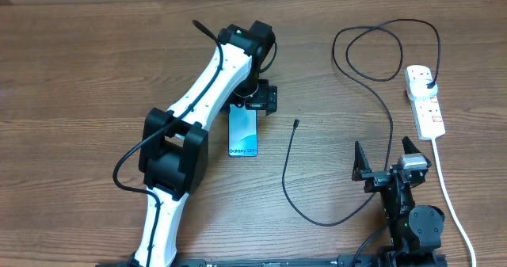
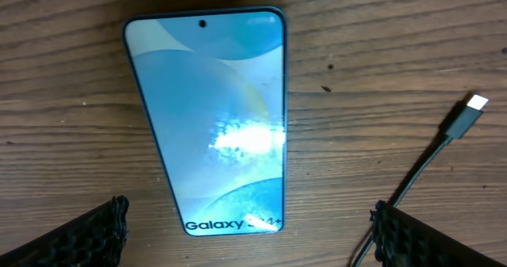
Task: Plug charger to phone and switch on socket
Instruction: 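Lower the open left gripper around the phone's top edge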
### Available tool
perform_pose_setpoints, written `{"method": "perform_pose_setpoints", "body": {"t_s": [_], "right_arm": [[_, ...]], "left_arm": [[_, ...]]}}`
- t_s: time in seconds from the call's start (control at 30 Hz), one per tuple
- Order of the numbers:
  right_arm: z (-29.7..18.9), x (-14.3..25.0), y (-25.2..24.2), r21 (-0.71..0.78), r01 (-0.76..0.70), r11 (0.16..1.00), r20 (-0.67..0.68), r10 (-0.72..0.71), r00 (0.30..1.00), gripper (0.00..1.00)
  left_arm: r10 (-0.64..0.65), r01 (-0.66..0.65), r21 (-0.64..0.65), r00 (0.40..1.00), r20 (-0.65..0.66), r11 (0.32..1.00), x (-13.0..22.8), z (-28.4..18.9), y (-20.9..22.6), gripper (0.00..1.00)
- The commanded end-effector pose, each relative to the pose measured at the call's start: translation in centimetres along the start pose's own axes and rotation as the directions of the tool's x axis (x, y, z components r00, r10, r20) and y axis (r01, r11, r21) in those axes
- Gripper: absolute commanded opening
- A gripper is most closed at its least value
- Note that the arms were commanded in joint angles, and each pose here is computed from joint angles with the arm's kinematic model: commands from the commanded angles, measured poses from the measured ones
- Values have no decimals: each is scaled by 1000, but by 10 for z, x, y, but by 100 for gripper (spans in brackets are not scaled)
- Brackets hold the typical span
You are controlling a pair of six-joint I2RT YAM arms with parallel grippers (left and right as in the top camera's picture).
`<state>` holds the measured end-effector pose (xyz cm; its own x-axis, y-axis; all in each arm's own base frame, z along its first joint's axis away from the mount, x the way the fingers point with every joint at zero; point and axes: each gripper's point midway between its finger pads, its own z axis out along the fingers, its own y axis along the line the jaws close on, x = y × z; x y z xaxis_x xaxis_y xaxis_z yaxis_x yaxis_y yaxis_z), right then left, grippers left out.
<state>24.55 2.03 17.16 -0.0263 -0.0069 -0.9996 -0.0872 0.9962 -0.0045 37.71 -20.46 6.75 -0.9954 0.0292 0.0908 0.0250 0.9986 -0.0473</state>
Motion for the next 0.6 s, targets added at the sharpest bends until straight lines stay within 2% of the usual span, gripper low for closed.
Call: {"method": "perform_pose_setpoints", "body": {"t_s": [0.0,0.17,0.43,0.57], "right_arm": [[0,2,-2,8,1,1000,2,-1,1000,100],[0,2,-2,8,1,1000,3,-1,1000,100],[0,2,-2,8,1,1000,2,-1,1000,100],[0,2,-2,8,1,1000,2,-1,1000,100]], "left_arm": [[-29,29,-12,999,-23,1000,0,0,12,100],[-46,44,-22,995,-89,999,16,-1,15,100],[12,-12,12,999,-37,1000,4,0,5,99],[10,-8,25,997,-80,1000,12,-1,7,100]]}}
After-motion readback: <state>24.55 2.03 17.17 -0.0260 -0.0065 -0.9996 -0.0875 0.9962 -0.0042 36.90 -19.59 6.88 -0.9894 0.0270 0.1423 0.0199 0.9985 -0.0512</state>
